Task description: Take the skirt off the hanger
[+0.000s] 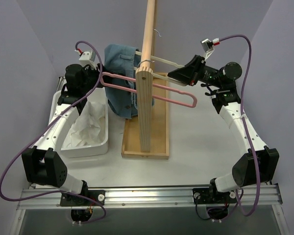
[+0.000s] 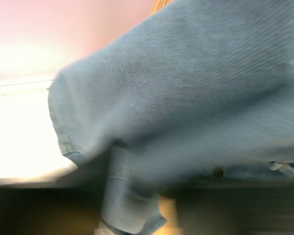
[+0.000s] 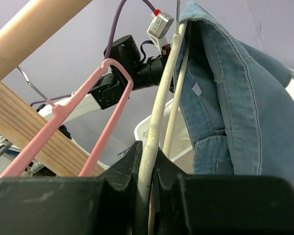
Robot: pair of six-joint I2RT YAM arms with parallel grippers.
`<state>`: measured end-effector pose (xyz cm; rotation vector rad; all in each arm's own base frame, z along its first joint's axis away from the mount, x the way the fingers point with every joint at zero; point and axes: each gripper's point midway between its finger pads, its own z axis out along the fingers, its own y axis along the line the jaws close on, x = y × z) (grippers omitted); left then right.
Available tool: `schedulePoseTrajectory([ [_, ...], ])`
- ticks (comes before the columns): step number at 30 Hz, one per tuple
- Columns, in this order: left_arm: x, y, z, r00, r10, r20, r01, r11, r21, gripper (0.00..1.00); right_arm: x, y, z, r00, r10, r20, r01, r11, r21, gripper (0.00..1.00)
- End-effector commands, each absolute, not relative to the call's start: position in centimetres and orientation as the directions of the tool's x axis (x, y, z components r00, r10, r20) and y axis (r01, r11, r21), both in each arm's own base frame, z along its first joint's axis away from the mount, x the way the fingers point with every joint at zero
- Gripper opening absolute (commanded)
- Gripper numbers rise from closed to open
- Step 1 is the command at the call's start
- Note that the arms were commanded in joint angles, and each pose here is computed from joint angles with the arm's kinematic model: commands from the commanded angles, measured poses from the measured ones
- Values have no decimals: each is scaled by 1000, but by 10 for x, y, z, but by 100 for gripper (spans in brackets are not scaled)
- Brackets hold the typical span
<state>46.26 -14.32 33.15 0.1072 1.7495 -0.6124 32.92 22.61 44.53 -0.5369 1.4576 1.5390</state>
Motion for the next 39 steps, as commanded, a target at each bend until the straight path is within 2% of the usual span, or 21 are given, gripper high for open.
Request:
schedulePoseTrajectory([
  [1,475,-127,353,-193,-195,-962,342,905,-252,21,304,221,489,-268,362,-893,-942,96,322,0],
  [2,476,-125,355,-189,-194,-963,340,907,-249,3,305,221,486,-274,362,-891,-939,98,329,0],
  [8,486,-73,385,-166,-283,-945,210,926,-314,2,309,208,462,-326,343,-881,-906,154,395,0],
  [15,477,-18,434,-125,-430,-894,143,884,-445,2,315,191,432,-343,332,-879,-862,260,435,0],
  [17,471,-19,449,-113,-445,-888,185,869,-459,2,317,190,416,-363,320,-875,-844,287,454,0],
  [22,430,-31,505,-57,-438,-897,268,859,-436,2,334,178,386,-393,278,-876,-768,425,479,0],
  [27,381,-41,544,-30,-407,-913,314,863,-395,2,341,170,375,-393,278,-877,-742,466,481,0],
  [28,366,-42,567,14,-395,-919,330,869,-368,2,343,168,373,-397,282,-873,-730,480,487,0],
  [29,358,-42,566,-7,-391,-920,318,871,-373,2,344,166,371,-398,284,-872,-720,492,489,0],
  [31,338,-40,587,43,-374,-927,307,887,-344,2,345,163,366,-402,275,-873,-708,512,487,0],
  [36,311,-34,594,103,-350,-931,266,912,-313,2,343,164,369,-398,270,-877,-715,508,481,0],
  [39,304,-35,586,88,-344,-935,261,914,-312,2,343,164,372,-398,268,-877,-719,503,480,0],
])
